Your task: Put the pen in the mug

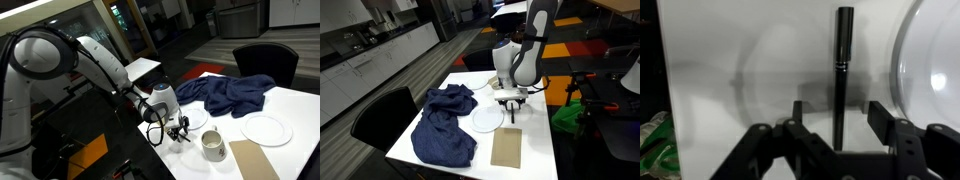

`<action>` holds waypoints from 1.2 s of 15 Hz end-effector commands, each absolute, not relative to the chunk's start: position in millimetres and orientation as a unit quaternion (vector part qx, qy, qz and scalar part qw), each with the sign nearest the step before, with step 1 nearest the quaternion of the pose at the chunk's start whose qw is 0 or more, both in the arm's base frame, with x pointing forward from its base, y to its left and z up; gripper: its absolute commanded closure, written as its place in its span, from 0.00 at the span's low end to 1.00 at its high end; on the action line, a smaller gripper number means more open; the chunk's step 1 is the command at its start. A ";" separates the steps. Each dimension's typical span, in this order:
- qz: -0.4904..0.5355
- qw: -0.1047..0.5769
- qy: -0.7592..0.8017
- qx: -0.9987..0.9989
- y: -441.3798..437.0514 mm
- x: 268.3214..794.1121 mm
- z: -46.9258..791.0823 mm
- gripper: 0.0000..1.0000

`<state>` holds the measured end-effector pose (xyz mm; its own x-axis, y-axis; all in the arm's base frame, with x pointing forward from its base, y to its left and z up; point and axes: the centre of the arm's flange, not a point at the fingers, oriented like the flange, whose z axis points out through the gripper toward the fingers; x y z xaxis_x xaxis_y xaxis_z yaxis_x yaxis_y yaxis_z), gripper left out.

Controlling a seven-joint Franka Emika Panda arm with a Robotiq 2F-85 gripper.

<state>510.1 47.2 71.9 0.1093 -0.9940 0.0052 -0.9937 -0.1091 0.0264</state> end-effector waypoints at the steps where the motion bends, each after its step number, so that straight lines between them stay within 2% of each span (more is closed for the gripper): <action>1: 0.001 0.001 -0.671 0.742 49.1 507.2 67.3 0.34; 6: 0.004 -0.001 -0.672 0.741 47.5 509.1 61.4 0.41; 7: 0.005 -0.001 -0.672 0.741 47.7 509.9 60.5 0.63; 9: 0.008 -0.003 -0.670 0.742 49.3 512.2 62.6 0.68; 13: 0.011 -0.004 -0.669 0.743 51.0 517.0 69.7 0.98; 15: 0.010 -0.004 -0.667 0.745 51.2 516.6 76.6 1.00; 18: 0.012 -0.006 -0.663 0.749 50.0 510.1 95.2 0.97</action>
